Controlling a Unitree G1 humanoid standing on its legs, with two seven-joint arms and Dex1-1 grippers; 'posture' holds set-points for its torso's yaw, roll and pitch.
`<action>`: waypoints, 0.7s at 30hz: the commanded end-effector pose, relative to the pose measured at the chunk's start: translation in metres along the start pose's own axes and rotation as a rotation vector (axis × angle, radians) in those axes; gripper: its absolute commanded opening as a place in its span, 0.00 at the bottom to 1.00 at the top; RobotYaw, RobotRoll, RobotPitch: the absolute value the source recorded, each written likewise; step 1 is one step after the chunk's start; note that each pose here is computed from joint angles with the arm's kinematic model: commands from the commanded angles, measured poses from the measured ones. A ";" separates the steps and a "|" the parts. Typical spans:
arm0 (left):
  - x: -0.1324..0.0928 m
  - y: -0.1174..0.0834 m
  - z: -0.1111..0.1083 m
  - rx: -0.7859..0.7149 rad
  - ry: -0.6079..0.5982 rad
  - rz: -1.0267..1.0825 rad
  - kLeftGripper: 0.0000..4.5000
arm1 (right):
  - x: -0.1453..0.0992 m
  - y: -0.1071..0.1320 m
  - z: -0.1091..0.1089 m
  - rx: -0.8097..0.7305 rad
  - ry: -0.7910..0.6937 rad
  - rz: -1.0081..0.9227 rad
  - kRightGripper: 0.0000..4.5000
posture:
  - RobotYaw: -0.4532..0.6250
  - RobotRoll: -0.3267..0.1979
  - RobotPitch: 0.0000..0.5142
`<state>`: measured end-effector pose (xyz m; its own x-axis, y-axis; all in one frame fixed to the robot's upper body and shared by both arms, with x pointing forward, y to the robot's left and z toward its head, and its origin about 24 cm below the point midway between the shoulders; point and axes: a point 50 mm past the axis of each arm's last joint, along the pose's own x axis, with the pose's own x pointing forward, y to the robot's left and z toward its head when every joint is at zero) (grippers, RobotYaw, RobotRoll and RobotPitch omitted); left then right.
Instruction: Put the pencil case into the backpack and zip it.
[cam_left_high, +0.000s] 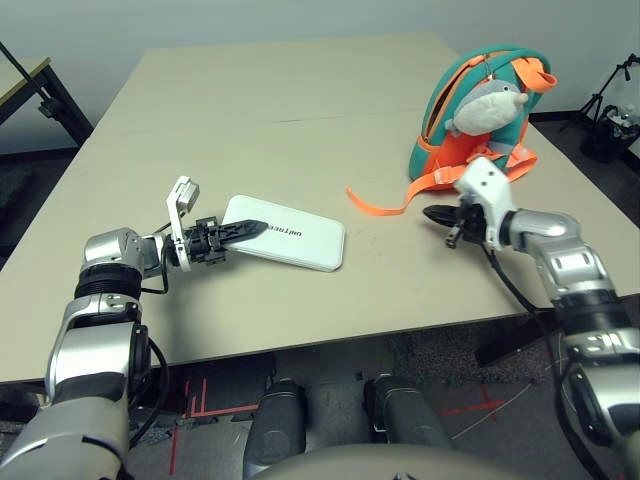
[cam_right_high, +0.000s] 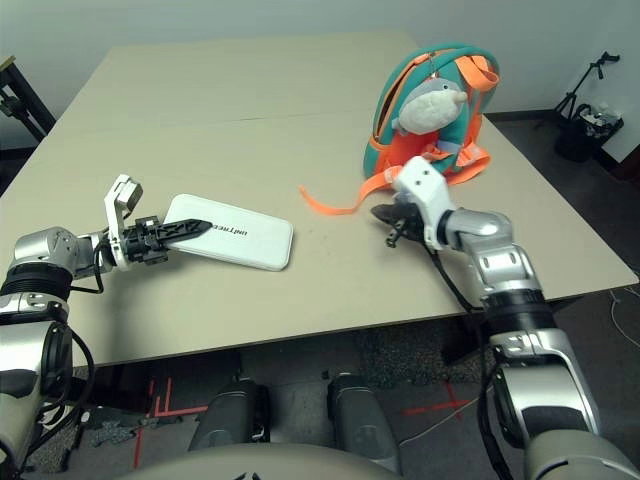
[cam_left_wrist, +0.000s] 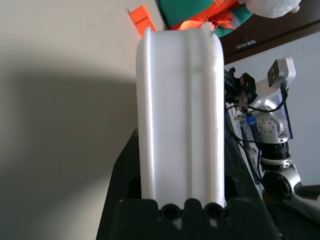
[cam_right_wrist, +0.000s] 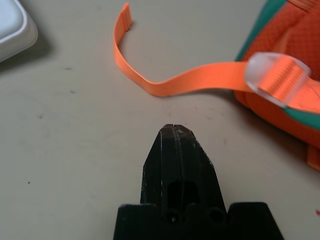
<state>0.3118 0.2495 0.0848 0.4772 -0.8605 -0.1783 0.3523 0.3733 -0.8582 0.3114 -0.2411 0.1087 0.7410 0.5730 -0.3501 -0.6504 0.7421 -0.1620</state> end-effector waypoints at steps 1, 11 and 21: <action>0.011 -0.014 0.015 0.089 -0.057 -0.041 0.30 | -0.020 -0.010 0.007 0.045 -0.053 -0.079 0.13 | 0.30 0.62 0.11; 0.021 -0.027 0.025 0.172 -0.161 -0.088 0.30 | -0.050 -0.038 0.013 0.093 -0.103 -0.293 0.97 | 0.29 0.62 0.11; 0.026 -0.037 0.047 0.289 -0.399 -0.057 0.30 | -0.026 -0.057 0.023 0.129 -0.155 -0.383 1.00 | 0.30 0.62 0.10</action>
<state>0.3446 0.2317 0.1175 0.7021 -0.7110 0.0387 0.5159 0.4705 -0.7159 0.3291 -0.2907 0.1511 0.9431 0.3008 -0.1416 -0.3189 0.9388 -0.1303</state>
